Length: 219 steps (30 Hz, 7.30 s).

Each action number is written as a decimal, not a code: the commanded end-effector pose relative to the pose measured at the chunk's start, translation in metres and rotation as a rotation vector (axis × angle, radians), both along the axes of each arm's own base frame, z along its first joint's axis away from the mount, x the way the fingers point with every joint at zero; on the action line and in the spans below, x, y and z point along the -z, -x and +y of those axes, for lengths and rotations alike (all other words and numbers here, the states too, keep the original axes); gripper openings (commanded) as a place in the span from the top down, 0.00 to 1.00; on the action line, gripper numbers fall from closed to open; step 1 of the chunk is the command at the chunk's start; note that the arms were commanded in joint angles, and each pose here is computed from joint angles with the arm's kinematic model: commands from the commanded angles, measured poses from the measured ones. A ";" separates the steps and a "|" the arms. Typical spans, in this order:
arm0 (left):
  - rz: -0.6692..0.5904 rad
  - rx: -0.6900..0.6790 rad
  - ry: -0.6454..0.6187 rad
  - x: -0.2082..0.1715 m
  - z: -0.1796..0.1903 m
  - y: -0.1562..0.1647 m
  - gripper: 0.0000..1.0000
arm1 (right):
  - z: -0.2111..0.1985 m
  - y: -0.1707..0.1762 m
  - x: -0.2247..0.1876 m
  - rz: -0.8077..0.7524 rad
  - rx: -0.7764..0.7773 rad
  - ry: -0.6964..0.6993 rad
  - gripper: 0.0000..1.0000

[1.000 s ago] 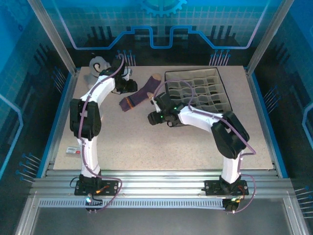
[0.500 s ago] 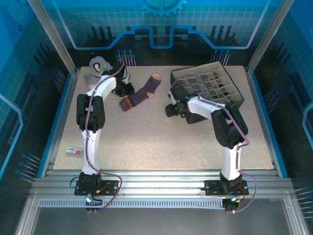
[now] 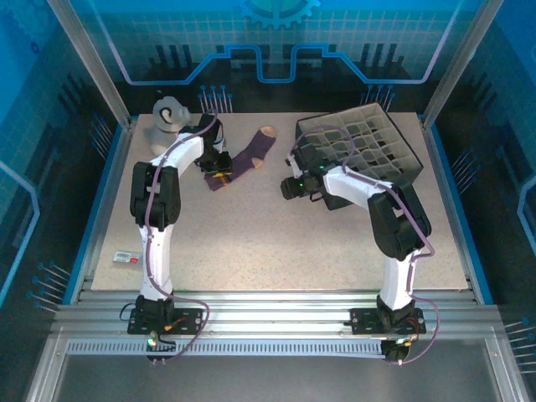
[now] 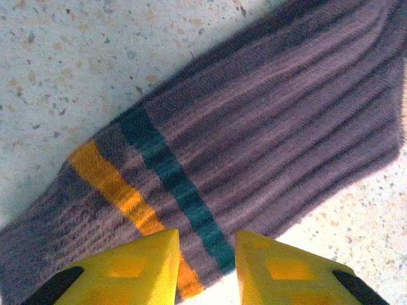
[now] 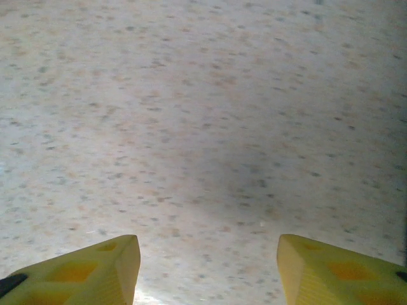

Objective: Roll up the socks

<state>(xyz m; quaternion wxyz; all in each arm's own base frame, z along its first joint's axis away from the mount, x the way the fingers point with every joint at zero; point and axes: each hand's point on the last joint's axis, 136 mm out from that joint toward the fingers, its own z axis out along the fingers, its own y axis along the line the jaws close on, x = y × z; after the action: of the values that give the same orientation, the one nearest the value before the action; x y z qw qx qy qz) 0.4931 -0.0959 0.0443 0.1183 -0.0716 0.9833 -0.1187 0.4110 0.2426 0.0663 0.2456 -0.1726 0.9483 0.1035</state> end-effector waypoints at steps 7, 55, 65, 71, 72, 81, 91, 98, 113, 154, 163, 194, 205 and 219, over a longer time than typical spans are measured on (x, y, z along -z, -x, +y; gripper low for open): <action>-0.087 -0.070 -0.038 -0.060 0.024 0.029 0.73 | 0.108 -0.023 -0.028 -0.090 -0.134 -0.077 0.46; 0.000 -0.012 0.147 -0.026 -0.012 0.096 0.75 | 0.095 0.049 0.046 0.129 -0.334 -0.012 0.59; -0.054 0.154 0.197 -0.024 -0.058 0.138 0.76 | 0.053 0.127 0.039 0.148 -0.522 -0.034 0.62; -0.084 0.202 0.212 -0.027 -0.061 0.161 0.76 | 0.041 0.135 -0.009 -0.091 -0.608 -0.046 0.52; -0.091 0.207 0.215 -0.029 -0.061 0.164 0.76 | 0.041 0.137 -0.017 -0.139 -0.635 -0.032 0.51; -0.124 0.238 0.229 -0.034 -0.063 0.176 0.76 | 0.054 0.169 0.001 -0.331 -0.941 0.275 0.49; -0.119 0.268 0.220 -0.030 -0.061 0.186 0.76 | 0.084 0.172 0.034 -0.283 -1.013 0.331 0.45; -0.131 0.288 0.210 -0.029 -0.060 0.187 0.76 | 0.088 0.168 0.052 -0.254 -1.014 0.367 0.47; -0.734 0.731 0.358 -0.104 -0.118 0.208 0.65 | 0.074 0.181 0.006 -0.008 -0.986 -0.039 0.96; -0.839 1.296 0.350 -0.054 -0.192 0.259 0.80 | 0.046 0.177 -0.019 0.263 -0.882 -0.323 0.96; -0.775 1.256 0.375 -0.051 -0.194 0.258 1.00 | 0.045 0.176 -0.029 0.230 -0.836 -0.342 0.80; -0.402 0.857 0.611 -0.032 -0.182 0.232 1.00 | 0.027 0.168 -0.015 0.096 -0.508 -0.455 0.42; -0.377 0.813 0.629 -0.025 -0.176 0.229 1.00 | 0.021 0.171 0.000 0.123 -0.492 -0.405 0.44; -0.380 0.773 0.632 -0.022 -0.173 0.225 1.00 | 0.030 0.178 0.018 0.116 -0.513 -0.277 0.76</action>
<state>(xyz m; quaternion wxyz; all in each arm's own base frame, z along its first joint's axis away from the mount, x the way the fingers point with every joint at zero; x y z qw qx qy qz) 0.2676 -0.2694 0.0656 0.2117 0.2913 0.8204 -0.4441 0.2311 0.2724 0.0528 0.1749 -0.3620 0.8560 0.3251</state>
